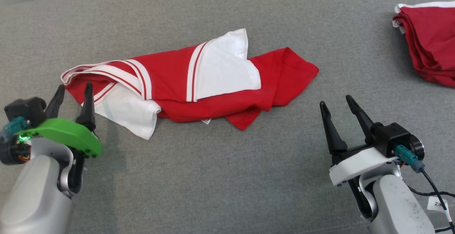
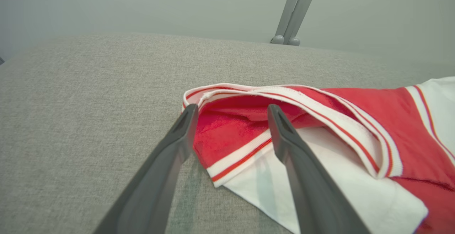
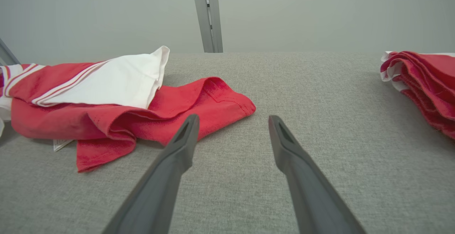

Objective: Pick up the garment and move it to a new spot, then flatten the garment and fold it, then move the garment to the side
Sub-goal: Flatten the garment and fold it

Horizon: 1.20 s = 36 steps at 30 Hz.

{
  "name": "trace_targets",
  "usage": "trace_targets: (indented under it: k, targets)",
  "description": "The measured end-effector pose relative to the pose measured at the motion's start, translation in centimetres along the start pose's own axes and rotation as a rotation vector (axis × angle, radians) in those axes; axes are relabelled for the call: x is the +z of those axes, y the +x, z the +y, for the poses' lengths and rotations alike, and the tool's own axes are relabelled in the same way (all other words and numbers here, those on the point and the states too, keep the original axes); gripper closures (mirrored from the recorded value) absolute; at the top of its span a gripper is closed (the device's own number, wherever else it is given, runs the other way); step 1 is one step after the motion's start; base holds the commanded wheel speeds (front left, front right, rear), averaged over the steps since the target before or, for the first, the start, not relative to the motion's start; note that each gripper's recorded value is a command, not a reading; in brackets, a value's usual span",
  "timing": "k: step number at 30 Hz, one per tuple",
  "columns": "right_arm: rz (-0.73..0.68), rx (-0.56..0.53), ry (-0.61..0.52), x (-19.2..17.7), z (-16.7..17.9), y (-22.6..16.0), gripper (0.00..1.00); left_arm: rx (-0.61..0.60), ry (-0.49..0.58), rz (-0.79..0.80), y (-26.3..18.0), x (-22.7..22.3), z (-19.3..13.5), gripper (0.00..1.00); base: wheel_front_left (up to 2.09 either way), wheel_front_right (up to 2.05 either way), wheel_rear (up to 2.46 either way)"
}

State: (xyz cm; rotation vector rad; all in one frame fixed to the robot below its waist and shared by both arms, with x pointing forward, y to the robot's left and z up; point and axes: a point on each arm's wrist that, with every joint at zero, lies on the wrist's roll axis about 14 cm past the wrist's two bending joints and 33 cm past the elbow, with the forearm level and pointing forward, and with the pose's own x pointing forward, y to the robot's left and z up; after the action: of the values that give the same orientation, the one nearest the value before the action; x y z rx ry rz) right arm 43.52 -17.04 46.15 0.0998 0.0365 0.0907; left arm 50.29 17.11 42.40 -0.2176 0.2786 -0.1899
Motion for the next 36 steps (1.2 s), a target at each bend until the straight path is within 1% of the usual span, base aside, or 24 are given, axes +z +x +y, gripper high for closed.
trace_targets:
  k: [9,14,18,27,31,36]
  targets:
    - [-0.031,0.026,-0.008,1.3,1.1,-0.8,0.00,-0.045,-0.049,-0.089,-4.0,-0.5,-3.3,0.00,0.00,0.00,0.00]
    - [-0.036,0.035,-0.004,1.7,1.6,-1.9,0.00,-0.044,-0.085,-0.103,-6.7,-1.4,-5.0,0.00,0.00,0.00,0.00]
    - [-0.040,0.039,-0.003,1.9,1.9,-3.1,0.00,-0.037,-0.093,-0.149,-8.8,-0.9,-6.0,0.00,0.00,0.00,0.00]
    - [-0.067,0.054,0.008,2.8,2.7,-5.5,0.00,0.015,-0.138,-0.231,-13.1,-0.3,-6.3,0.00,0.00,0.00,0.00]
    - [-0.082,0.057,0.013,3.3,2.9,-5.9,0.00,0.024,-0.148,-0.250,-14.1,-0.2,-6.4,0.00,0.00,0.00,0.00]
    - [-0.083,0.055,0.018,3.3,2.9,-6.3,0.00,0.021,-0.132,-0.260,-14.7,-0.2,-6.6,0.00,0.00,0.00,0.00]
